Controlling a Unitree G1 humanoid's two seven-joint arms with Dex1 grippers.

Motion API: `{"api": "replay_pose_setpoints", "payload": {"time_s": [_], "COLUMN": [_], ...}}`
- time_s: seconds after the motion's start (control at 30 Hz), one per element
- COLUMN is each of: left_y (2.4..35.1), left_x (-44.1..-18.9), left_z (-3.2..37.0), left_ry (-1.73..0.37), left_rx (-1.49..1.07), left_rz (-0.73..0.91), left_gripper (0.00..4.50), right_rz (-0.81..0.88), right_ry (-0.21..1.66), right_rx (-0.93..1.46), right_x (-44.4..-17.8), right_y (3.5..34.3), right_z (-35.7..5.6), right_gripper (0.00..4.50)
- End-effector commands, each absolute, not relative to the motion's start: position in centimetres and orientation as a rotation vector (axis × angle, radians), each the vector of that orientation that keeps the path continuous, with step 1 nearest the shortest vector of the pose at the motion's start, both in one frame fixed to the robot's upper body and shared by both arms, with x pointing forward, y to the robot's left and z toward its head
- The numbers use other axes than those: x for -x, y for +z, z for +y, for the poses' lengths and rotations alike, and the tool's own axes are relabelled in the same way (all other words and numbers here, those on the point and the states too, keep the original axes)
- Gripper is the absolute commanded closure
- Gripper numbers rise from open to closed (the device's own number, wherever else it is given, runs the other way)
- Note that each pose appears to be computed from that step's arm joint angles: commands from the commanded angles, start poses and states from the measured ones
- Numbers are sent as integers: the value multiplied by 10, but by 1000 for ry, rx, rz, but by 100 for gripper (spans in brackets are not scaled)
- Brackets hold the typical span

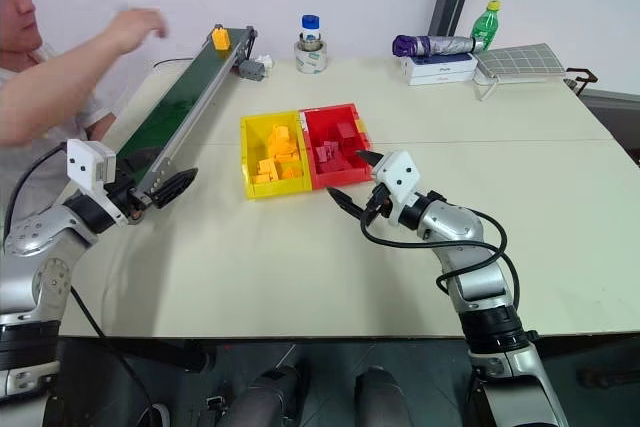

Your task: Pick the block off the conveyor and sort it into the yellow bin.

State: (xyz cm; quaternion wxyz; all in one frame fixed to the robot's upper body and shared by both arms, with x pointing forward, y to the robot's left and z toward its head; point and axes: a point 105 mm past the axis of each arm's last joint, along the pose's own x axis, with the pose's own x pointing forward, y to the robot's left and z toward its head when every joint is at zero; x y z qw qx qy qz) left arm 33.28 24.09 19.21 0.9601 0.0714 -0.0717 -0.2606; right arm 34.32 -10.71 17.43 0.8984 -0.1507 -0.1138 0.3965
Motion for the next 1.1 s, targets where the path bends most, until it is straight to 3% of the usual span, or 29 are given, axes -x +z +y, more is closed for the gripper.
{"api": "replay_pose_setpoints", "payload": {"time_s": [0.03,0.5,0.83,0.97,1.1], "left_y": [208,211,219,201,188], "left_x": [-327,-315,-277,-259,-255], "left_z": [240,253,324,338,346], "left_ry": [-544,-482,-66,34,77], "left_rx": [-178,-180,-127,-141,-139], "left_rz": [-212,-251,-392,-363,-326], "left_gripper": [3,3,3,3,3], "right_rz": [-303,-294,-296,-298,-299], "right_ry": [823,835,846,851,859], "right_rx": [321,316,306,303,302], "right_x": [-338,-340,-340,-340,-341], "right_y": [189,186,183,183,183], "right_z": [-105,-104,-103,-101,-100], "right_gripper": [0,0,0,0,0]}}
